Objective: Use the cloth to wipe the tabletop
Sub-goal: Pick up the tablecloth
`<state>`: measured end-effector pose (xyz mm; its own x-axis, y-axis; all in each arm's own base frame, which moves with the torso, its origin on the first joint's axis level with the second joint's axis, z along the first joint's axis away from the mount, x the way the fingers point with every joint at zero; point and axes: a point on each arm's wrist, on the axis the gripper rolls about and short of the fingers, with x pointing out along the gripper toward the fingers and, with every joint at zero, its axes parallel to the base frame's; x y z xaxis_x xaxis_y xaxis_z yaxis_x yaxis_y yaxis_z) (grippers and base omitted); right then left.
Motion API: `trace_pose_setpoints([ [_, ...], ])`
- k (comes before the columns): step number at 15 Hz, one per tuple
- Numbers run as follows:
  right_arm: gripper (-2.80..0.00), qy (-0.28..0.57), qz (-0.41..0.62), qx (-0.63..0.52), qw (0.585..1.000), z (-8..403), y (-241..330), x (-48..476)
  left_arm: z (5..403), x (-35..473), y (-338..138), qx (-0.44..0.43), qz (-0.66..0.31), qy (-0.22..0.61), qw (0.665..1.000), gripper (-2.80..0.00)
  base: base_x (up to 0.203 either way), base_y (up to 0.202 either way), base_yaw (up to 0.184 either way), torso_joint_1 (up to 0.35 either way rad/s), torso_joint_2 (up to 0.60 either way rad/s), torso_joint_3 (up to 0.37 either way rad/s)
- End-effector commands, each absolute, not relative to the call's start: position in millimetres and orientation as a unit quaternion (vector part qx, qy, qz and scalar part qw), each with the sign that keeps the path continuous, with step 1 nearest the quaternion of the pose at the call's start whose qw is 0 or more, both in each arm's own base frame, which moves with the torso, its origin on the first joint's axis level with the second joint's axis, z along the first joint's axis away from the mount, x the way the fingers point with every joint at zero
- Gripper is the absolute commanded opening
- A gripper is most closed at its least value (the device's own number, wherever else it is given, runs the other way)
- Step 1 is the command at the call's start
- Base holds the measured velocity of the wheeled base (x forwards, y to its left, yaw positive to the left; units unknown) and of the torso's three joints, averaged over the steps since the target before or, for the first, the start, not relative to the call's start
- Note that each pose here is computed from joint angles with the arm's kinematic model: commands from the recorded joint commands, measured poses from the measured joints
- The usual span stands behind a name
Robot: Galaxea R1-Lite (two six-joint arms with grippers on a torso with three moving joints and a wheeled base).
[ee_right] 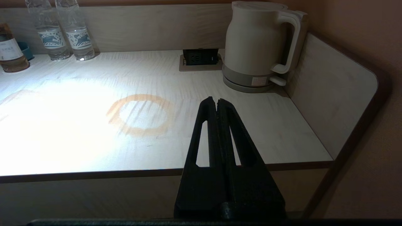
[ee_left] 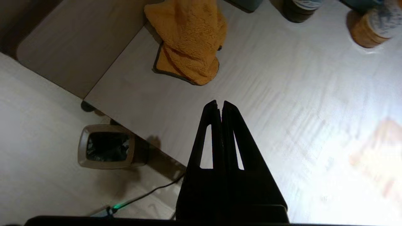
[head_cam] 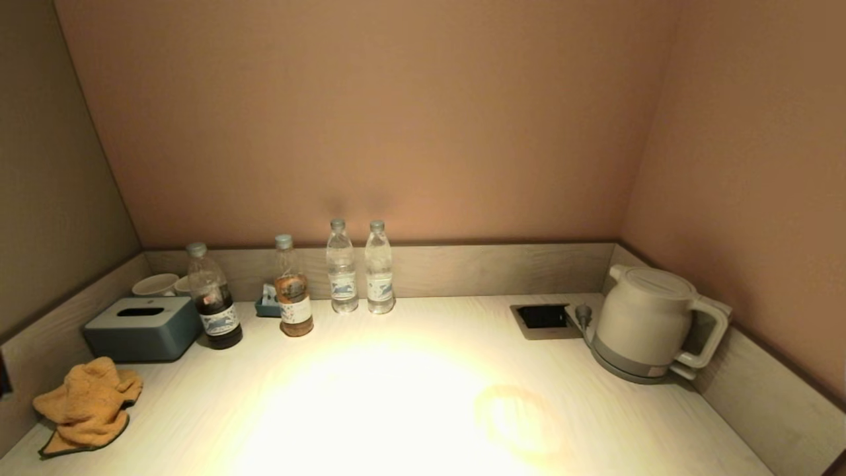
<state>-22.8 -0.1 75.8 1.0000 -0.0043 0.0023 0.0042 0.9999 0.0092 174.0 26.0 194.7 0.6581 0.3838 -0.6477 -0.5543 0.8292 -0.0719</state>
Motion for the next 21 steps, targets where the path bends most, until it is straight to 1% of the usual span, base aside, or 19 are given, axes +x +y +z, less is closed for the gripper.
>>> trace_pose_setpoints([
  [1,-2.80,-0.002,-0.002,0.005,1.000,76,0,-23,153,242,43,-0.119,0.299,0.414,0.851,-2.80,0.000,0.000,0.000,0.000,0.00,0.000],
  [3,-2.80,-0.002,-0.002,0.005,1.000,76,0,-23,129,283,60,-0.115,0.336,0.438,0.826,-2.80,0.000,0.000,0.000,0.000,0.00,0.000],
  [6,-2.80,-0.002,-0.002,0.005,1.000,76,0,-23,104,319,76,-0.113,0.362,0.450,0.808,-2.80,0.000,0.000,0.000,0.000,0.00,0.000],
  [12,-2.80,-0.002,-0.002,0.005,1.000,76,0,-23,66,349,86,-0.111,0.369,0.461,0.799,-2.80,0.000,0.000,0.000,0.000,0.00,0.000],
  [15,-2.80,-0.002,-0.002,0.005,1.000,76,0,-23,64,350,86,-0.111,0.370,0.460,0.800,-2.80,0.000,0.000,0.000,0.000,0.00,0.000],
  [16,-2.80,-0.002,-0.003,0.005,1.000,76,0,-23,65,350,86,-0.111,0.371,0.458,0.800,-0.91,0.000,0.000,0.000,0.000,0.00,0.000],
  [17,-2.80,-0.002,-0.002,0.005,1.000,76,0,-23,68,348,86,-0.111,0.372,0.455,0.801,0.00,0.000,0.000,0.000,0.000,0.00,0.000],
  [18,-2.80,-0.002,-0.003,0.005,1.000,76,0,-23,77,346,85,-0.113,0.374,0.445,0.806,0.00,0.000,0.000,0.000,0.000,0.00,0.000],
  [21,-2.80,-0.002,-0.003,0.005,1.000,76,0,-23,79,345,85,-0.114,0.374,0.442,0.807,0.00,0.000,0.000,0.000,0.000,0.00,0.000],
])
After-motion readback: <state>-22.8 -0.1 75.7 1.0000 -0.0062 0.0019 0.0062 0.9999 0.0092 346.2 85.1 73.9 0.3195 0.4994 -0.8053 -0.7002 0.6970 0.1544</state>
